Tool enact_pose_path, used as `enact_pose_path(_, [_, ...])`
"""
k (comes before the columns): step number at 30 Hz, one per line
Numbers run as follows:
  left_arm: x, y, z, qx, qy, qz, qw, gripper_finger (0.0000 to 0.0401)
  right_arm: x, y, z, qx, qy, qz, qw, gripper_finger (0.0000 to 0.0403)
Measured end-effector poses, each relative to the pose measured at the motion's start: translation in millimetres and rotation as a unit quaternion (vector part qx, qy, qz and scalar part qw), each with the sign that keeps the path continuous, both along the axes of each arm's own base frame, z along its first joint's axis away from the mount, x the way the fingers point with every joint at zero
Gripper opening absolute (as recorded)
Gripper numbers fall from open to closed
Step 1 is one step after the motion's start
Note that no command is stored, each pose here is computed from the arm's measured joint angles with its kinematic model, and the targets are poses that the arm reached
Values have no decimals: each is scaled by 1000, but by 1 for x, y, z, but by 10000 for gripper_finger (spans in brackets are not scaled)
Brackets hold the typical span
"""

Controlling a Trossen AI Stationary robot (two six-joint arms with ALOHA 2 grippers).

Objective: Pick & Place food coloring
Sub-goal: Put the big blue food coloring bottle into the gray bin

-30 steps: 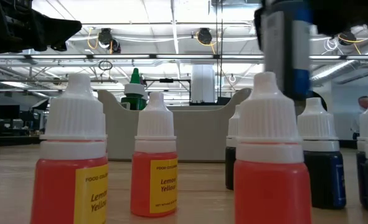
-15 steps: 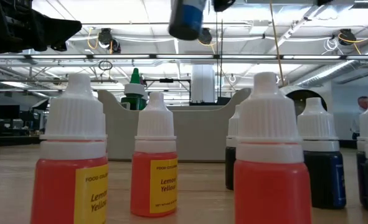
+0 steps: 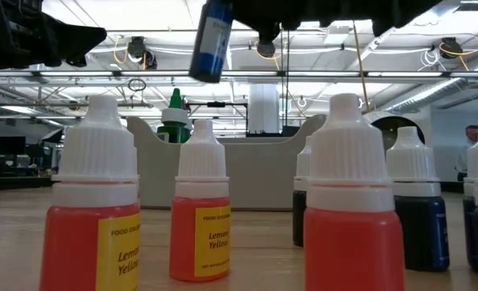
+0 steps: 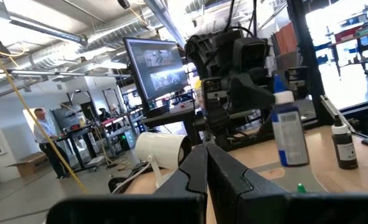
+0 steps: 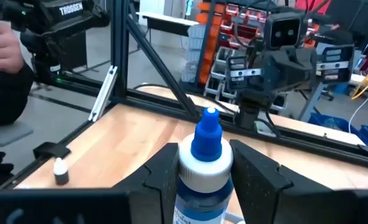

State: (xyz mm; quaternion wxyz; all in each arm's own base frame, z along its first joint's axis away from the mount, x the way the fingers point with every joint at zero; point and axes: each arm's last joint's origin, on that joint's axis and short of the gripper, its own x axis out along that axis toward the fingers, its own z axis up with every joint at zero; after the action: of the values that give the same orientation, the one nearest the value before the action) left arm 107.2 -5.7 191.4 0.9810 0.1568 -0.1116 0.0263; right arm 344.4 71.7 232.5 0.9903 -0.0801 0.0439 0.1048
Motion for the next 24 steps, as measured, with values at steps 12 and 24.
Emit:
enact_pose_path(12, [0, 0, 0, -2, 0, 6, 1000, 10, 7, -8, -18, 3, 31, -75, 997, 120])
enact_pose_path(24, [0, 0, 0, -2, 0, 6, 1000, 10, 7, -17, -27, 8, 76, -91, 993, 119])
